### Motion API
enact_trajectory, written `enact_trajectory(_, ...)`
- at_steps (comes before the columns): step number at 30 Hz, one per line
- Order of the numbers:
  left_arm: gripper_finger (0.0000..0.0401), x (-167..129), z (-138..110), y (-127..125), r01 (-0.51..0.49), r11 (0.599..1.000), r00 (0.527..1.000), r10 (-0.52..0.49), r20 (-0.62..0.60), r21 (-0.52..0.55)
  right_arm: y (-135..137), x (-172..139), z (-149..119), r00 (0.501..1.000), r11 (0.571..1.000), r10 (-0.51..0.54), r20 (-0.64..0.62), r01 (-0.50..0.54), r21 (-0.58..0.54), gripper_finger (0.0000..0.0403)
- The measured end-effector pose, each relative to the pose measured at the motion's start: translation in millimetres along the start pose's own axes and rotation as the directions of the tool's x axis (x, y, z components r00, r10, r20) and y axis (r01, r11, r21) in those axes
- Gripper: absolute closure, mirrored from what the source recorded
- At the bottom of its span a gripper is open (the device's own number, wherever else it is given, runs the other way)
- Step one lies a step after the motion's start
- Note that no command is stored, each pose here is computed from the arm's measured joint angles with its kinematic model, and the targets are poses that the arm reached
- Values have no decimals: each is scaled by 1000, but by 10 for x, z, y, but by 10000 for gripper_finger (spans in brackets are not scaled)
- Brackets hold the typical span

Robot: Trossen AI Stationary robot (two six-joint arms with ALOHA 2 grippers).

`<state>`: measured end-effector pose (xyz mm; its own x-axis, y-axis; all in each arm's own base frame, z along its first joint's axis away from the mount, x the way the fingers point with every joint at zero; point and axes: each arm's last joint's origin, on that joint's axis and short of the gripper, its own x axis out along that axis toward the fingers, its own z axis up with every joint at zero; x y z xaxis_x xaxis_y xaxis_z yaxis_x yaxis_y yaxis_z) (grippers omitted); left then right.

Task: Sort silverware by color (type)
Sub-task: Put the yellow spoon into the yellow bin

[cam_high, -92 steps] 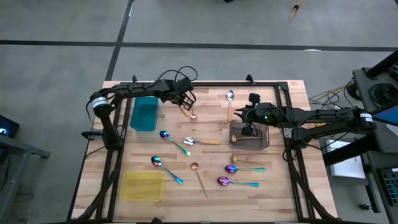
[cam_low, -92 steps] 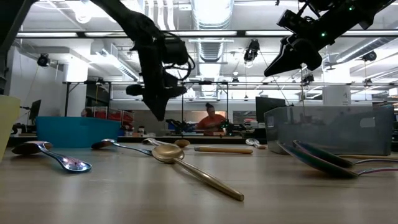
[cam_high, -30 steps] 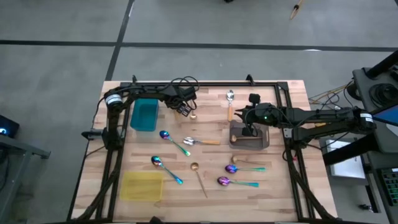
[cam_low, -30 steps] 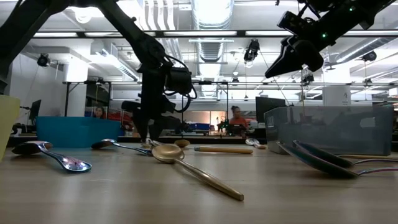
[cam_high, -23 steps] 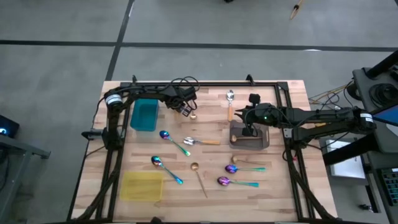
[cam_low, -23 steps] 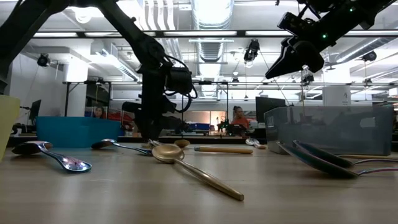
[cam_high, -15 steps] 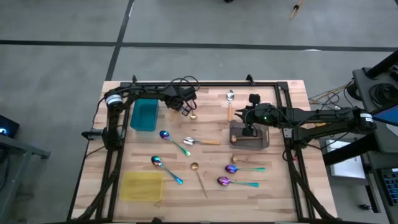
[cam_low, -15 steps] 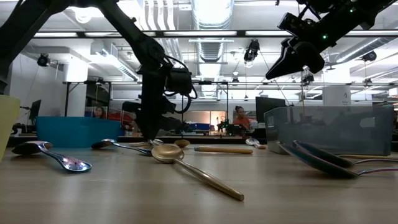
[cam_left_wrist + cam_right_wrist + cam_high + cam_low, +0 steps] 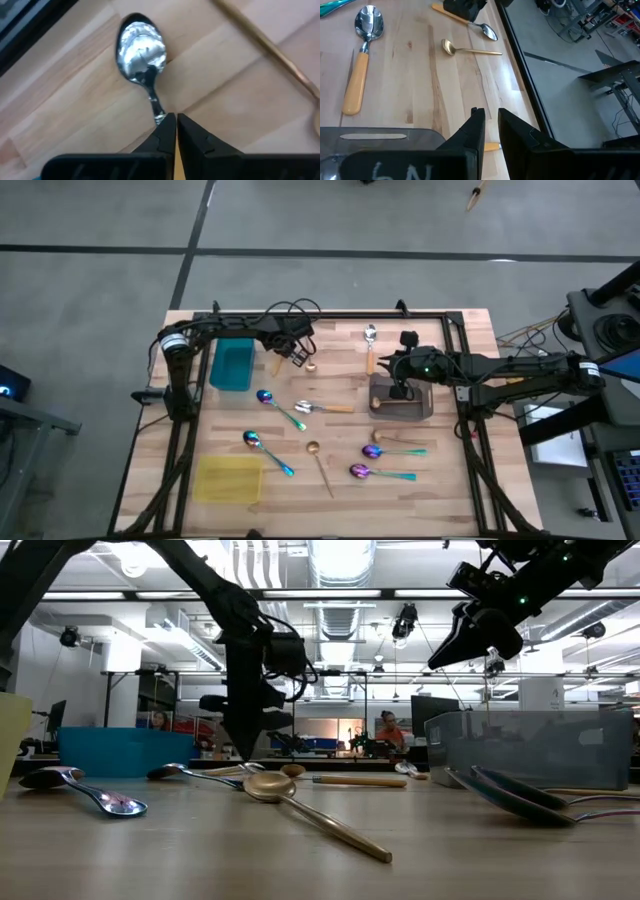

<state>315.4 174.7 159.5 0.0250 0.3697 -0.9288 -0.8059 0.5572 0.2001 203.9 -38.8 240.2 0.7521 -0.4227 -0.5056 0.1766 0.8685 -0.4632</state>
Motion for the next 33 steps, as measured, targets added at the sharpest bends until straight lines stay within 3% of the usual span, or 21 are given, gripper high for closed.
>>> enact_trajectory(7,400,-23,51,-27,50,998,997,-52,62,36,0,0,1,1000,1000,0,1,0,-2,360)
enact_trajectory(12,401,-63,26,-17,156,982,982,-166,92,109,10,7,-20,1000,1000,2,-6,-2,-4,360)
enact_trajectory(16,401,-67,-45,66,171,982,975,-180,134,76,1,26,-65,1000,1000,-4,-23,4,-8,360)
enact_trajectory(19,401,-60,-97,115,155,988,973,-157,171,27,-44,46,-104,999,1000,-23,-41,24,8,360)
enact_trajectory(25,395,-23,-145,175,28,998,980,-15,200,-64,-123,85,-198,996,997,-50,-79,54,58,360)
enact_trajectory(33,319,86,-129,203,-13,995,982,32,188,-101,-157,105,-251,995,995,-44,-92,52,88,360)
